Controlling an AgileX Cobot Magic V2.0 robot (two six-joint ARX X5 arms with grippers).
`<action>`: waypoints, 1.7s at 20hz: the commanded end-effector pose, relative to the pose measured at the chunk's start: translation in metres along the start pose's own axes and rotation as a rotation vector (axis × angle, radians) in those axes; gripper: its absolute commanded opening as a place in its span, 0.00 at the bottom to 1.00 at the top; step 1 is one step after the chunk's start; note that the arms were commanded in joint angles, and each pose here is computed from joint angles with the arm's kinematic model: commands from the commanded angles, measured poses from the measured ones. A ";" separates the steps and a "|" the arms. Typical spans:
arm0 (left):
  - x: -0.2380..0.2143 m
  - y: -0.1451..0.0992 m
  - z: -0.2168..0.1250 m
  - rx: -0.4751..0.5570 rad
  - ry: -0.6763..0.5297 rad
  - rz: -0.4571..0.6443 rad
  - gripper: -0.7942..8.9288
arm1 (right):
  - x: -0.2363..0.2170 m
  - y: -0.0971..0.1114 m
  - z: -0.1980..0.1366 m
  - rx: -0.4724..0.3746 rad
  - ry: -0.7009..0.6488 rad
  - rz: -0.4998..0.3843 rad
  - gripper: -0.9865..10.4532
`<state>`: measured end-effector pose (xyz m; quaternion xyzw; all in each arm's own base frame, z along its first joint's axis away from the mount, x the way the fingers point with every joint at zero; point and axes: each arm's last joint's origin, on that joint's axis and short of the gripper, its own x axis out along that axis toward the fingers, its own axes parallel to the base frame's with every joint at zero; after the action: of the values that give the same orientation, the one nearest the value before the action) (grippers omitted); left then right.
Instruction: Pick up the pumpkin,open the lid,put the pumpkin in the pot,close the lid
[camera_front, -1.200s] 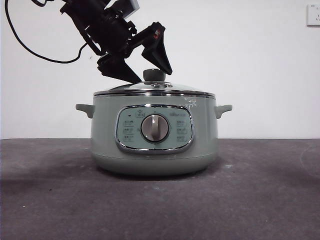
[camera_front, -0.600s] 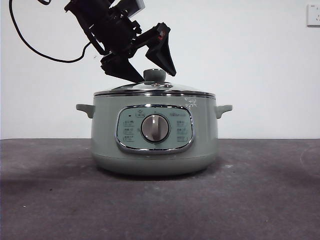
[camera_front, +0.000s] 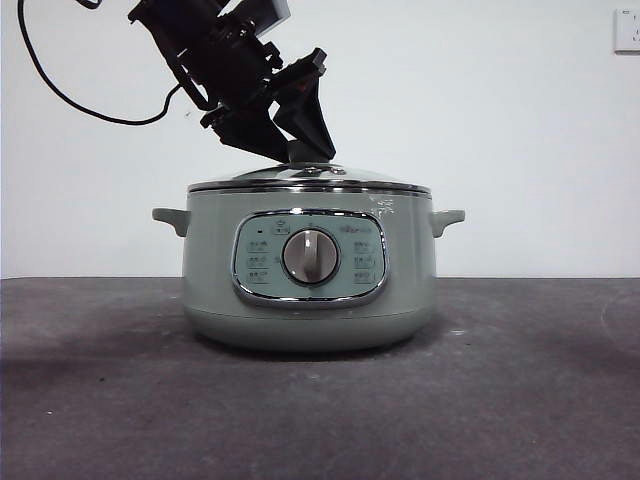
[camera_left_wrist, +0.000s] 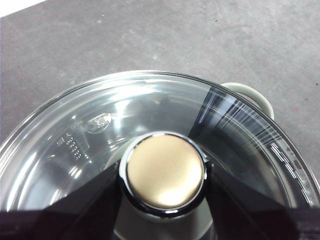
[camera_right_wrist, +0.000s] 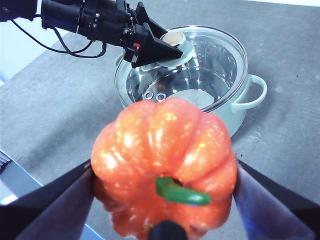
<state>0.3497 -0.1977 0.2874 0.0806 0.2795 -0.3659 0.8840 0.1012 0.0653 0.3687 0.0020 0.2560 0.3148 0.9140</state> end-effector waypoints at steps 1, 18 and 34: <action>0.001 -0.001 0.000 0.001 -0.001 -0.007 0.07 | 0.000 0.000 0.001 0.006 -0.011 -0.001 0.08; -0.113 -0.006 0.062 0.039 -0.238 0.066 0.07 | 0.028 -0.002 0.015 0.003 -0.031 0.007 0.08; -0.313 -0.055 0.042 0.050 -0.366 0.164 0.07 | 0.249 -0.018 0.082 -0.105 0.152 0.046 0.08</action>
<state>0.1531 -0.0654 0.4908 0.0567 0.1282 -0.3066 0.9415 0.3151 0.2031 0.3248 -0.0537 0.3070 0.3425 0.8863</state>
